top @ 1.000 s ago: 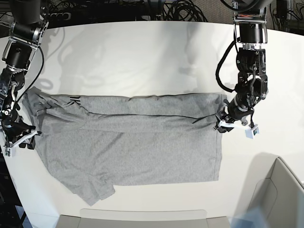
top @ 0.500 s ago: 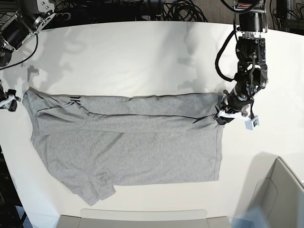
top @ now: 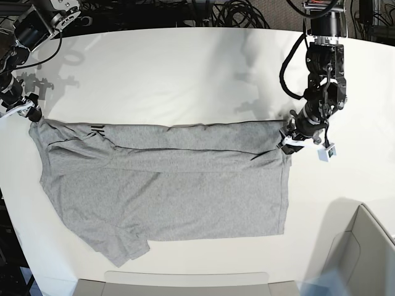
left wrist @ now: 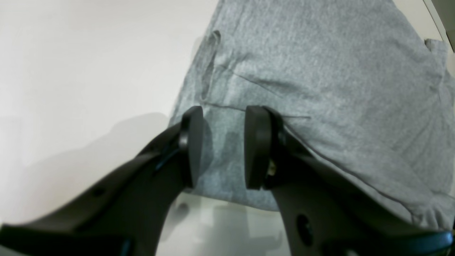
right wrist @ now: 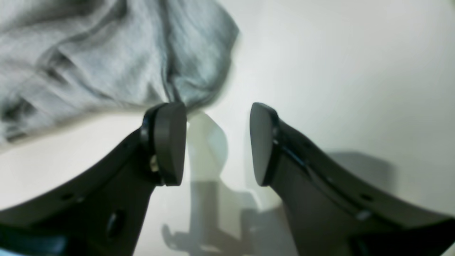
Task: Fold the T-shirt properly
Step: 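Lay the folded edge down and open both grippers, then regrasp the folded edge with both grippers and drag the shirt toward the robot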
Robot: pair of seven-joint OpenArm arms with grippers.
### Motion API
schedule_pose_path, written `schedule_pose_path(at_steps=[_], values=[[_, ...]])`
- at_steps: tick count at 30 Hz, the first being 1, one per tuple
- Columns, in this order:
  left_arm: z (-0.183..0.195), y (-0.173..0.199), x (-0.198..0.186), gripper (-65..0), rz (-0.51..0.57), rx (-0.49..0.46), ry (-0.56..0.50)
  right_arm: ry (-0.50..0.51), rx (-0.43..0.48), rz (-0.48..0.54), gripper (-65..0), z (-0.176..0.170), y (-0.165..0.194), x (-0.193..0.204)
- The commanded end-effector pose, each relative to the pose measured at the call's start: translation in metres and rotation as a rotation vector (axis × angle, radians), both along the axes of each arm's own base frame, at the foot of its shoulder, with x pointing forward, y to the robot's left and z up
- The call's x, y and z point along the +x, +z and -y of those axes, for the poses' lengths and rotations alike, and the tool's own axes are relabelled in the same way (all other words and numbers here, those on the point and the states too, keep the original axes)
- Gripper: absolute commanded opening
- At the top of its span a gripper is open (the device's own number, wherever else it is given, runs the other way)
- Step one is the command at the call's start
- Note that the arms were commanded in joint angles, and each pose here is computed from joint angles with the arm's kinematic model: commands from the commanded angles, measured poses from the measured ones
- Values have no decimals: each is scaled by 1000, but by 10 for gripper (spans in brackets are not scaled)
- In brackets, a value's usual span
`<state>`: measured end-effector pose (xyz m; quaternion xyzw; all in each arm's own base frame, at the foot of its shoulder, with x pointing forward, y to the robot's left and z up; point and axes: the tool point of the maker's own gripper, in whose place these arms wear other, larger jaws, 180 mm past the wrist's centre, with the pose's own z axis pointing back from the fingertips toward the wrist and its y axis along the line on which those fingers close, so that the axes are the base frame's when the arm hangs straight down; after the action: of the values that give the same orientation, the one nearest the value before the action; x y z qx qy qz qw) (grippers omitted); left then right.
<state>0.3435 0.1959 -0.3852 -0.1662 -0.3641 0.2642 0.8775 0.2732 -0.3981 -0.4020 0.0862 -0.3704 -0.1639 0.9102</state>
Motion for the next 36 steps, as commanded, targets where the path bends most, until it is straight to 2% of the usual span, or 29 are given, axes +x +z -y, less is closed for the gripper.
schedule_pose_path(at_steps=[1,5,13,15,17,19,23,26,36], values=[[-4,17,12,-449,54,10,1,-3,-18,80,-360,10,19,14],[-5,12,7,-449,42,11,3,-32,54,122,-360,5,12,18],[-23,5,-7,-449,21,6,57,0,60,138,-360,-5,17,36],[-18,10,-5,-448,50,8,20,27,56,138,-360,-10,19,42],[-5,11,-9,-448,86,0,-68,45,51,146,-360,-14,23,50],[-9,16,-11,-447,136,-37,-91,59,51,147,-360,-18,24,54],[-46,-7,-23,-440,130,-184,58,77,50,147,-360,-23,24,59],[-39,-30,-37,-426,80,-264,13,96,44,138,-360,-26,24,61],[-26,-36,-41,-427,61,-284,-32,98,42,135,-360,-26,23,61]])
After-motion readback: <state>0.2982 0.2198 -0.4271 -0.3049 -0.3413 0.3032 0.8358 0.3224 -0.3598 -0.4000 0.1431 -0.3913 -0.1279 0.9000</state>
